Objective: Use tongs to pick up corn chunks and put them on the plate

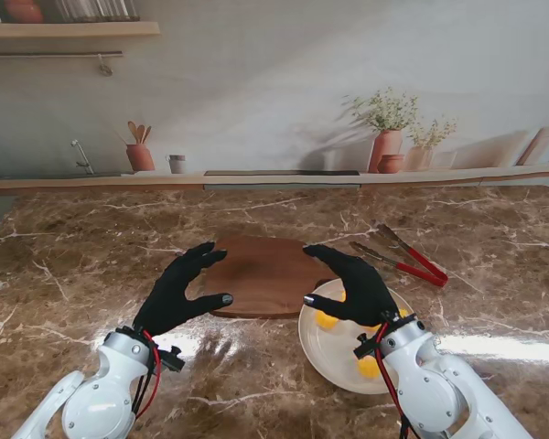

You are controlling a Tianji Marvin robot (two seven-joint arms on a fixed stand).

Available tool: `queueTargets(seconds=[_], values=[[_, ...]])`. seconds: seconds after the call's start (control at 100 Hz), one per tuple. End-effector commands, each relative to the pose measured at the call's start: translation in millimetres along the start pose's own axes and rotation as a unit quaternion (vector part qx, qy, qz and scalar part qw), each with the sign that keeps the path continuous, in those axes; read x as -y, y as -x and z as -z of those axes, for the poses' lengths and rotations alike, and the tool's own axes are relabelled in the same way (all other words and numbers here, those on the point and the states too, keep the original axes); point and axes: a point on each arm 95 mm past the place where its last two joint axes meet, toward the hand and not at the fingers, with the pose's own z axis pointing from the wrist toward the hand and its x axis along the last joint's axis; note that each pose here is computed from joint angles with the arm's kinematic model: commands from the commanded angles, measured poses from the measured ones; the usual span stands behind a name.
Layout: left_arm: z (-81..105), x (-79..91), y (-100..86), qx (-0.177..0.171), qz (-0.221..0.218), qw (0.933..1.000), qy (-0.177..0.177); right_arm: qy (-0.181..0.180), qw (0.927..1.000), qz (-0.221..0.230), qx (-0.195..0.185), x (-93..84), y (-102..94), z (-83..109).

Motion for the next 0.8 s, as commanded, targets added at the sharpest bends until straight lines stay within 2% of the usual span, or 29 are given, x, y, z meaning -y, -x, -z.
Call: queueTargets(seconds=[0.0,0.48,0.79], values=[[2.5,-3.8,-0.4,0.003,0.004,1.0,0.004,-0.004,1.0,-0.006,0.005,4.6,-1.0,2.0],[6.1,-9.3,-3.8,0.001,0.003,1.0,0.007,-0.009,0.9999,0.0,0.01,7.0,-0.5,7.3],[7.1,-8.2,-5.4,0.003,0.007,1.0,-0.004,-0.015,0.9998,0.008,0.006,2.9,-3.5,4.8]])
